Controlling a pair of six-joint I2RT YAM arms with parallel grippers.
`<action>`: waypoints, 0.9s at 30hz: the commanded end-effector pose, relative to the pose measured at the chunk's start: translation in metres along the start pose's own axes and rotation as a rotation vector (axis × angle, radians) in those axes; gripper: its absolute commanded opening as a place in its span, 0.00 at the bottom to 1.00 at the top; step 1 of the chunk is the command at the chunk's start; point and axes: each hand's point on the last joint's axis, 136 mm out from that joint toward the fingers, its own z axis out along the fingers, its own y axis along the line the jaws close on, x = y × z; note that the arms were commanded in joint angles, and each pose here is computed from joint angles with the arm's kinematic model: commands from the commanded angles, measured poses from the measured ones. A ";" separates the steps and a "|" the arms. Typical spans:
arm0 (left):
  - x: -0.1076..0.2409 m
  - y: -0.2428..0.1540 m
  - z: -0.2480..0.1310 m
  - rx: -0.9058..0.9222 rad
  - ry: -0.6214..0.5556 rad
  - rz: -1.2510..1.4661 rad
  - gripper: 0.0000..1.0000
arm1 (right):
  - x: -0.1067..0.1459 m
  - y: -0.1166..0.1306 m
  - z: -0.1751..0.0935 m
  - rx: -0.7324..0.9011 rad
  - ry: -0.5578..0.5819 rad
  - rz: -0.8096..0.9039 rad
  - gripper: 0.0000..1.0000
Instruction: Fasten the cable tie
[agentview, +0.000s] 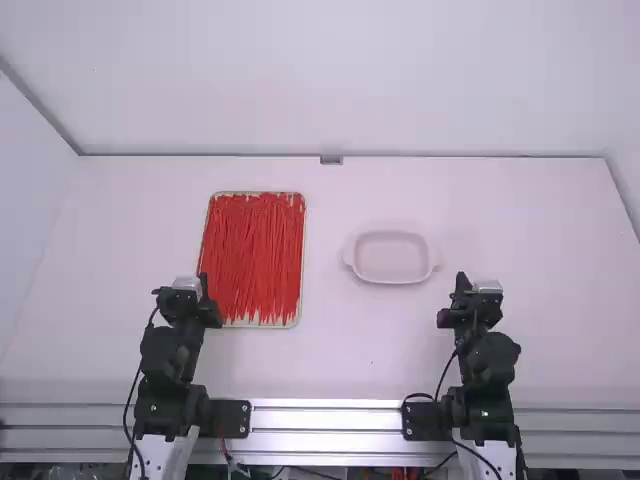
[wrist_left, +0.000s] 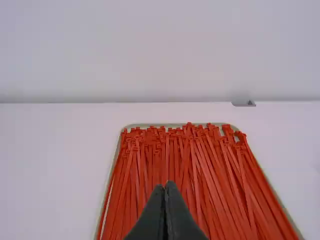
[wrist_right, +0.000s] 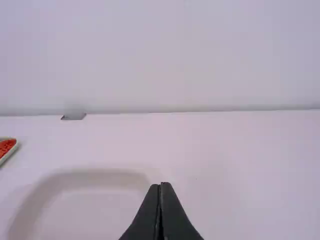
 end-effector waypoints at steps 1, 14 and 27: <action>0.000 0.000 0.000 0.000 0.000 0.000 0.00 | 0.000 0.001 0.000 -0.003 0.000 0.003 0.00; -0.008 -0.002 -0.001 0.011 0.038 -0.006 0.07 | -0.008 0.004 -0.001 -0.021 0.032 0.002 0.07; -0.012 -0.006 0.008 0.026 0.244 -0.073 0.26 | -0.013 0.021 0.009 -0.093 0.210 0.038 0.26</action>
